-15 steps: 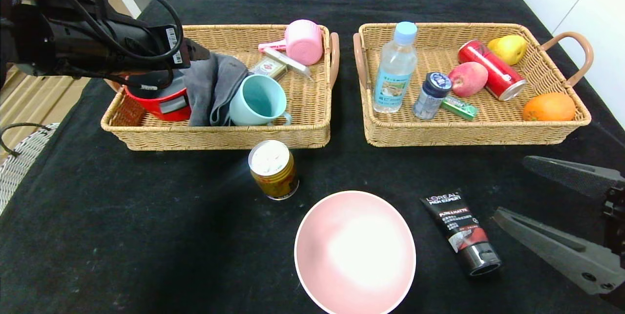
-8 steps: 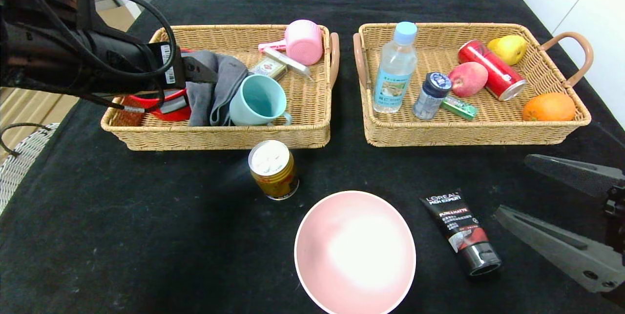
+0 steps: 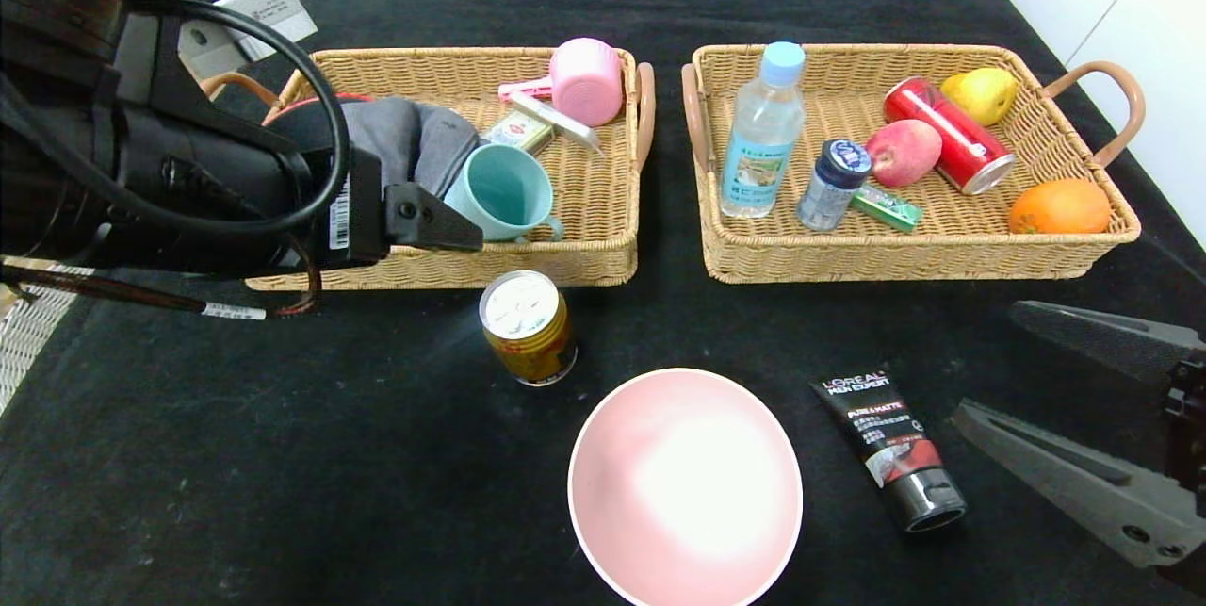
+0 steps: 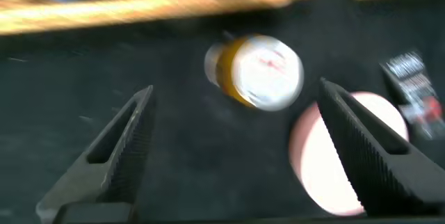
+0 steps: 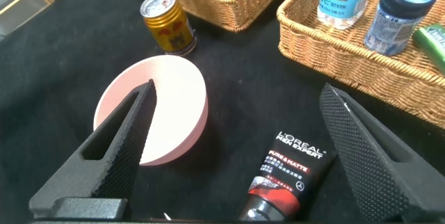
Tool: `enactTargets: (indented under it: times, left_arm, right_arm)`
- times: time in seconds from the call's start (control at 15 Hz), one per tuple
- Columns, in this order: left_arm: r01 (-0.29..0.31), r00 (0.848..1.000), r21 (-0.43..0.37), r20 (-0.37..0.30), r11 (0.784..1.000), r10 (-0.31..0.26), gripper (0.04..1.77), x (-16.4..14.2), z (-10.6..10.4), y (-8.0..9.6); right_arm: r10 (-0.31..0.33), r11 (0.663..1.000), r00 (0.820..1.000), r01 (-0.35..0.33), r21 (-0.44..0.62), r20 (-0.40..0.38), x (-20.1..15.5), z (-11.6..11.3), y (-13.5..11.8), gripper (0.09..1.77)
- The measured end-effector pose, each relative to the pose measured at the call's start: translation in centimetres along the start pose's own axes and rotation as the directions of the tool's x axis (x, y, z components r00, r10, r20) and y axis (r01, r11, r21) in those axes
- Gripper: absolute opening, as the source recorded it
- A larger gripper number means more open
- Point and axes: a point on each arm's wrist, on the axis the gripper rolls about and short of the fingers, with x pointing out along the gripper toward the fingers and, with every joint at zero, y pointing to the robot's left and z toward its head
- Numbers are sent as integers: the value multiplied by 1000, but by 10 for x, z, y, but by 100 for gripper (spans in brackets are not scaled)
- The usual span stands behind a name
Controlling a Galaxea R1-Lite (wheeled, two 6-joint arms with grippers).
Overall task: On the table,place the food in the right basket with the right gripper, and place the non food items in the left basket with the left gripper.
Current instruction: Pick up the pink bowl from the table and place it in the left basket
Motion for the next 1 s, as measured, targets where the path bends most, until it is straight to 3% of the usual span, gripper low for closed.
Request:
enactTargets:
  times: [0.2,0.47,0.67,1.0]
  left_arm:
    - [30,996,33,-86,999,-27,167,2,-18,-10]
    - [74,979,97,-196,993,-54,169,8,-45,-24]
    - [119,967,142,-241,983,-83,170,8,-59,-36]
    - [109,960,196,-274,975,-52,170,16,-76,-53]
  right_arm:
    - [0,1000,1000,0,0,-7,1,-1,0,171]
    - [2,1000,1000,-1,2,-22,3,-4,-1,171]
    - [3,1000,1000,-3,4,-26,4,-5,0,171]
    - [3,1000,999,-3,5,-33,5,-6,-1,171]
